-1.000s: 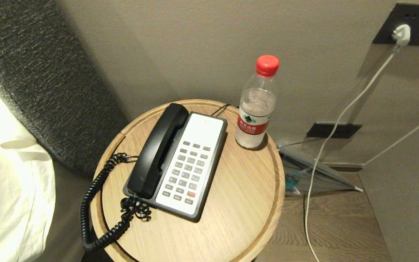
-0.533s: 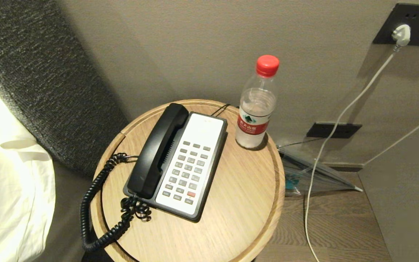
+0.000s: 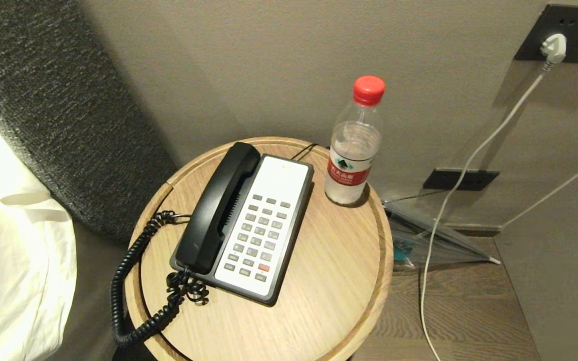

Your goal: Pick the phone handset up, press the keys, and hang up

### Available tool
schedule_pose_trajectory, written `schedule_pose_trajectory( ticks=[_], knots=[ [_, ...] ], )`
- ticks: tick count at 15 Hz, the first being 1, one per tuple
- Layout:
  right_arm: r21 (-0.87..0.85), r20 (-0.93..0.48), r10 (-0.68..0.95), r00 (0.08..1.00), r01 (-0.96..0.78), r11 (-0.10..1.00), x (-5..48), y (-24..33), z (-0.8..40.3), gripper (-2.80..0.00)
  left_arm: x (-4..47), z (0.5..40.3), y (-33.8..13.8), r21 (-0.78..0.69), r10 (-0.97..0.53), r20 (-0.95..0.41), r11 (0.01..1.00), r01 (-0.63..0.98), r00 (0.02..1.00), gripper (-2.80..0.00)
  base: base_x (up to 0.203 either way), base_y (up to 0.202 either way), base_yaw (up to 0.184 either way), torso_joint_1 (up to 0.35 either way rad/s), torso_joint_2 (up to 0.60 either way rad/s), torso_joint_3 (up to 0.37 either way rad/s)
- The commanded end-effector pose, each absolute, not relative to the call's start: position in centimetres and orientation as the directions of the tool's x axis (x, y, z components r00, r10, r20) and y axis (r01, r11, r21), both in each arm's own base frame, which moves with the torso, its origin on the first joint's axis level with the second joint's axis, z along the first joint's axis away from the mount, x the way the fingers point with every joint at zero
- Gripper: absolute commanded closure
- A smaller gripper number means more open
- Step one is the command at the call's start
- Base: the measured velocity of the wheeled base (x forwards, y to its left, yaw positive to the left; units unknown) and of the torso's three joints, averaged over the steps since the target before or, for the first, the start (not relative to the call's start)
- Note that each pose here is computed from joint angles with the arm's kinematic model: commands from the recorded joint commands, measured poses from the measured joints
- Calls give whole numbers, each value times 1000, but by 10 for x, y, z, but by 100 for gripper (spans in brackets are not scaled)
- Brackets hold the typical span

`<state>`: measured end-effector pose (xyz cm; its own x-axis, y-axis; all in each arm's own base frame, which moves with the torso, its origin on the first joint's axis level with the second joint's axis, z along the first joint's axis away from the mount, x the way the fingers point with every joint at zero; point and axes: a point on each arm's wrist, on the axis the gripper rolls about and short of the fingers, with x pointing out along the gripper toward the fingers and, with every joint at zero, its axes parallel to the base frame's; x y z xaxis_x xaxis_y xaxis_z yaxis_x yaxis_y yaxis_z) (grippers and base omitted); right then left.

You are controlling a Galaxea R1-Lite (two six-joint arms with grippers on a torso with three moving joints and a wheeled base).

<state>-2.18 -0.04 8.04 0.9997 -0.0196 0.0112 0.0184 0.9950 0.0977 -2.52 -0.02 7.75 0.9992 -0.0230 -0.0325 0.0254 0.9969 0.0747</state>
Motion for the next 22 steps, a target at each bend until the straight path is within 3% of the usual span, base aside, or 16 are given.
schedule_pose_trajectory(
  ticks=[1,22],
  knots=[
    [89,10,-18,1000,17,996,-22,0,81,0,-25,77,0,105,-26,-35,994,30,999,0,0,0,0,0,0,0],
    [62,25,-15,1000,13,998,-22,0,82,0,-25,76,0,92,-29,-31,995,32,999,0,0,0,0,0,0,0]
  ],
)
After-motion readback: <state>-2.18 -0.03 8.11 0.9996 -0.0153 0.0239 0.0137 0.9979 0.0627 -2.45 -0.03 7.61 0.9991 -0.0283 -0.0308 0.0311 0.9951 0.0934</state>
